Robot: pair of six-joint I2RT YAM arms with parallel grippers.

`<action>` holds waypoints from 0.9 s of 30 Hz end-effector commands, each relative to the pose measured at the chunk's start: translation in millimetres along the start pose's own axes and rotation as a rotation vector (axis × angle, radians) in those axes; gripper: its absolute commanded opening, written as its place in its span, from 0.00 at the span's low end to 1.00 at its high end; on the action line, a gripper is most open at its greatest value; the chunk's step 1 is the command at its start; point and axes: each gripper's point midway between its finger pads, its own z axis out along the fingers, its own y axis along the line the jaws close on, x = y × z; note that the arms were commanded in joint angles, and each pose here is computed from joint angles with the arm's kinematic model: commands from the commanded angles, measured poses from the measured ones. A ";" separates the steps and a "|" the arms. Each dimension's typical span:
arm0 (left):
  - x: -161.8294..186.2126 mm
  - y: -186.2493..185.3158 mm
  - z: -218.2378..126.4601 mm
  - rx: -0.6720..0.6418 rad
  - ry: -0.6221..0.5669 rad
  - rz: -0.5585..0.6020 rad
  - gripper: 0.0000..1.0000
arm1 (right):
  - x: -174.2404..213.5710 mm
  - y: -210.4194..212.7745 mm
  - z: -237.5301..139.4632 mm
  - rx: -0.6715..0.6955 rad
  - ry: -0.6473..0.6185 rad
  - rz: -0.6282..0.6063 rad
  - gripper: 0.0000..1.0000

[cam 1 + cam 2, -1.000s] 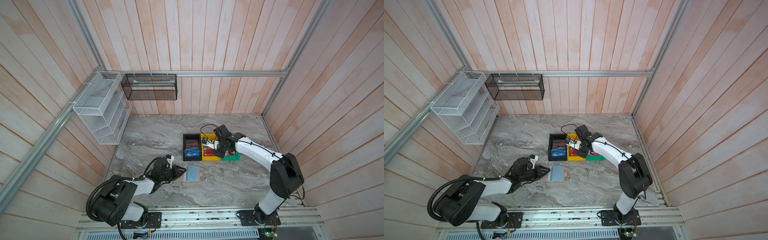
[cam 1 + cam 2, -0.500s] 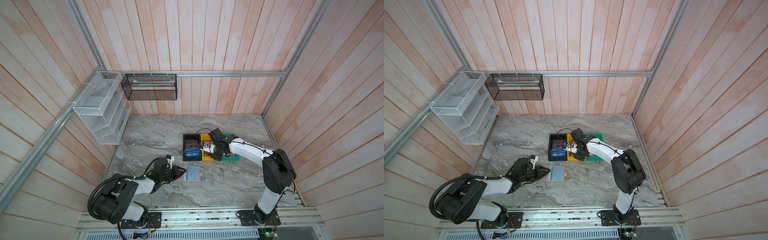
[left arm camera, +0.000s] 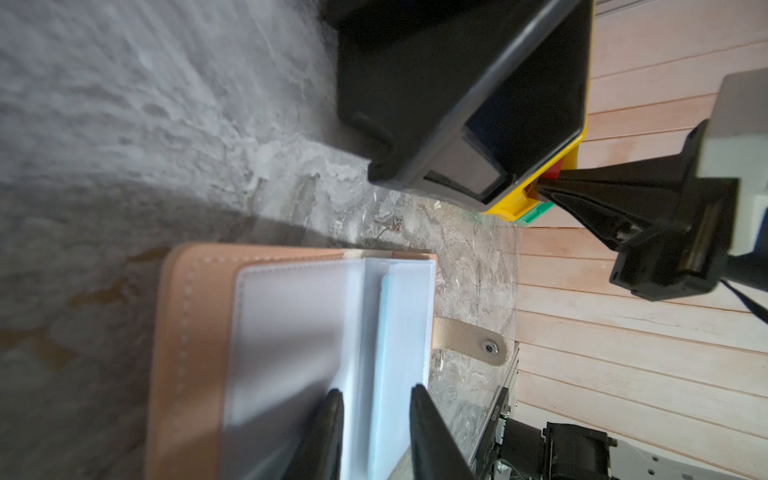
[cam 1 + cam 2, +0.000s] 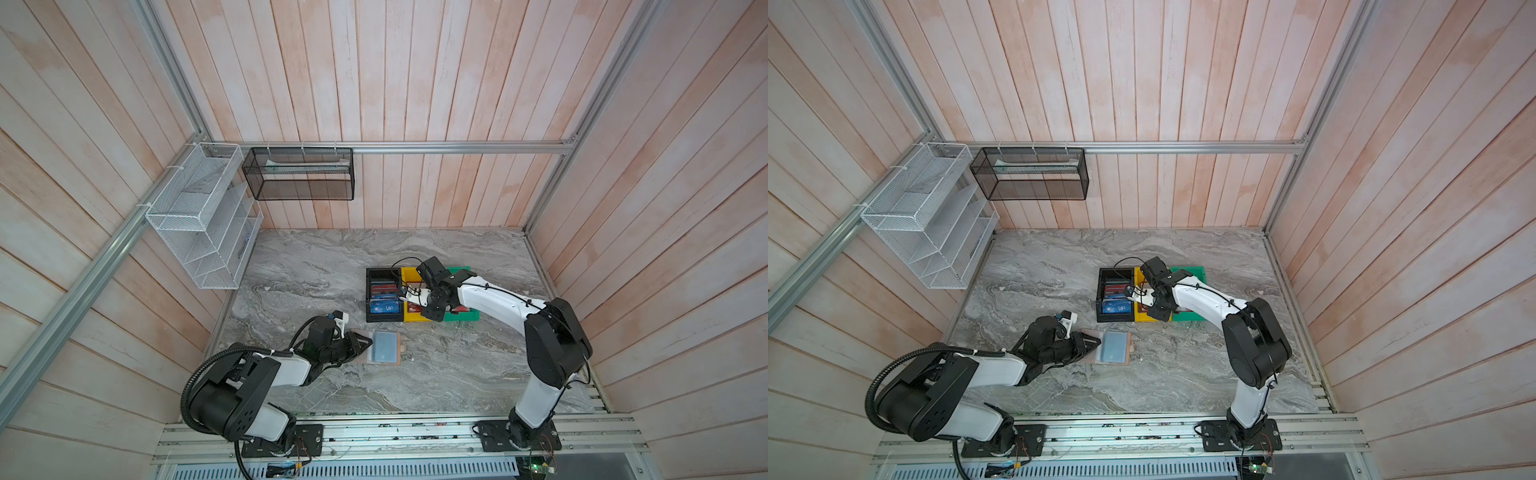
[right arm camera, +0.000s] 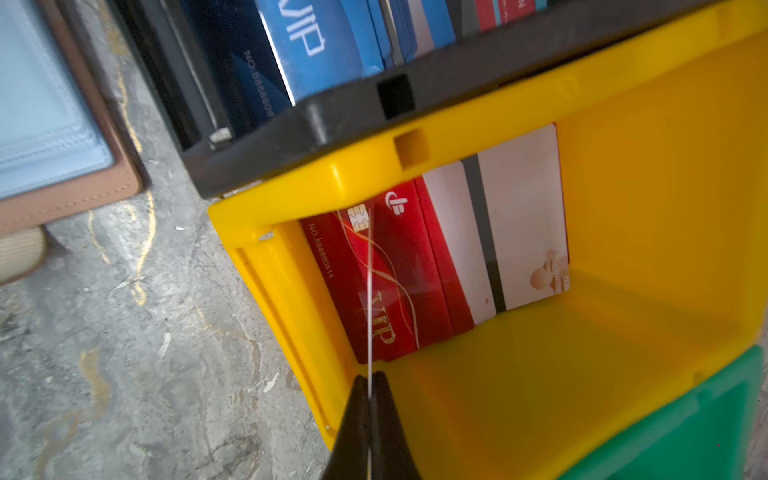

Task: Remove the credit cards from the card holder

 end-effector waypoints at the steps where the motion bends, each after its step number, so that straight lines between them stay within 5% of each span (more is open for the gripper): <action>1: -6.8 -5.4 1.2 0.017 -0.015 0.027 0.31 | 0.2 6.7 2.4 -0.038 0.019 -0.014 0.00; 15: -8.6 -7.8 2.8 0.020 -0.010 0.030 0.31 | -1.8 21.5 -6.9 -0.074 -0.025 -0.045 0.00; 27: -8.2 -6.8 2.3 0.017 -0.011 0.030 0.31 | 0.0 6.4 3.2 -0.001 0.010 -0.033 0.19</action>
